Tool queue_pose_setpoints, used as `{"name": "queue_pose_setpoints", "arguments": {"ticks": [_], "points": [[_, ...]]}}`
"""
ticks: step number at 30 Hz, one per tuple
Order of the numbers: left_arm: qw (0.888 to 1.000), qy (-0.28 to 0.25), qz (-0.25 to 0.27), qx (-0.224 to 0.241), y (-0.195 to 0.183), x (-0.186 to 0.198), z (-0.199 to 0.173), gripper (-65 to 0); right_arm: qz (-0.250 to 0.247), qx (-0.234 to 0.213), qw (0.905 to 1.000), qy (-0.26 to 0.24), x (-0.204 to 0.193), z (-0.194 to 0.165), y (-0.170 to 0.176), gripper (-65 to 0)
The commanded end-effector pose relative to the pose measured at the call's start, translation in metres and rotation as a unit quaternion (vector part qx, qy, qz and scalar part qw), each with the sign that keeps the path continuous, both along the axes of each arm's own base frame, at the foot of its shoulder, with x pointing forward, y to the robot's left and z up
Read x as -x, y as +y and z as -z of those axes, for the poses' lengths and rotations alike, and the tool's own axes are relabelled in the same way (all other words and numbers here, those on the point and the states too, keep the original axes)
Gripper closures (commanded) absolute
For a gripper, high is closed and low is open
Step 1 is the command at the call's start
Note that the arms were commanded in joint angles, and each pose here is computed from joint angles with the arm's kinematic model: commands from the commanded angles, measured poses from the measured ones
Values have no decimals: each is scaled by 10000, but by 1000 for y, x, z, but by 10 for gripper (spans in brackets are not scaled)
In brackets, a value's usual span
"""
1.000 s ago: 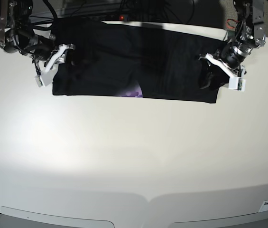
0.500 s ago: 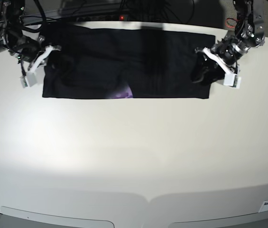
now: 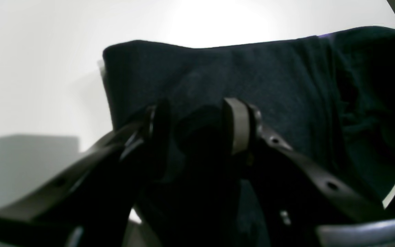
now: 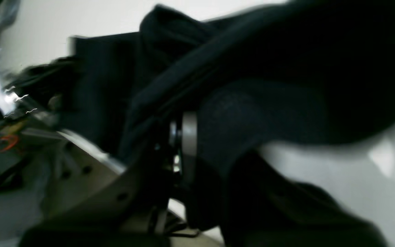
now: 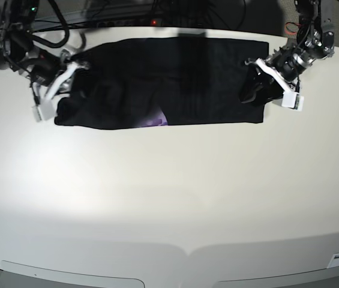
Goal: Fold the T-shirt properly
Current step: 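Grasp the strip end with the right gripper and fold it toward the left gripper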
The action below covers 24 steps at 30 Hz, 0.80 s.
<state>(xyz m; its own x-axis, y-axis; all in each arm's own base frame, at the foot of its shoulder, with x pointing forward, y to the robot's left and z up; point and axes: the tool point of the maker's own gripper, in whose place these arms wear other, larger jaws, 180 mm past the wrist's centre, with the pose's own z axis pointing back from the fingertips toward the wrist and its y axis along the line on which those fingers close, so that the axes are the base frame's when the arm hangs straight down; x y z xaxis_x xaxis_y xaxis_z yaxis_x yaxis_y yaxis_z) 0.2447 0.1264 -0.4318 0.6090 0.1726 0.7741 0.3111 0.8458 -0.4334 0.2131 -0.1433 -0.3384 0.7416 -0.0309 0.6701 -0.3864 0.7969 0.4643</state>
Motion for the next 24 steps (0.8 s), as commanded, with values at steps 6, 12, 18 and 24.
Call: {"name": "queue_pose_setpoints", "arguments": {"ticks": [6, 12, 18, 24], "points": [[9990, 369, -2, -231, 10, 12, 20, -244, -563, -900, 9933, -457, -2, -28, 77, 0], [9977, 649, -109, -145, 11, 23, 39, -244, -1108, -1282, 9835, -637, -5, -39, 148, 0], [9974, 711, -133, -49, 4, 26, 42, -244, -1575, -1440, 9726, -926, -3, -57, 215, 0], [9972, 732, -97, -87, 1, 27, 44, -244, -1805, -1479, 9643, -1253, 2, -73, 261, 0]]}}
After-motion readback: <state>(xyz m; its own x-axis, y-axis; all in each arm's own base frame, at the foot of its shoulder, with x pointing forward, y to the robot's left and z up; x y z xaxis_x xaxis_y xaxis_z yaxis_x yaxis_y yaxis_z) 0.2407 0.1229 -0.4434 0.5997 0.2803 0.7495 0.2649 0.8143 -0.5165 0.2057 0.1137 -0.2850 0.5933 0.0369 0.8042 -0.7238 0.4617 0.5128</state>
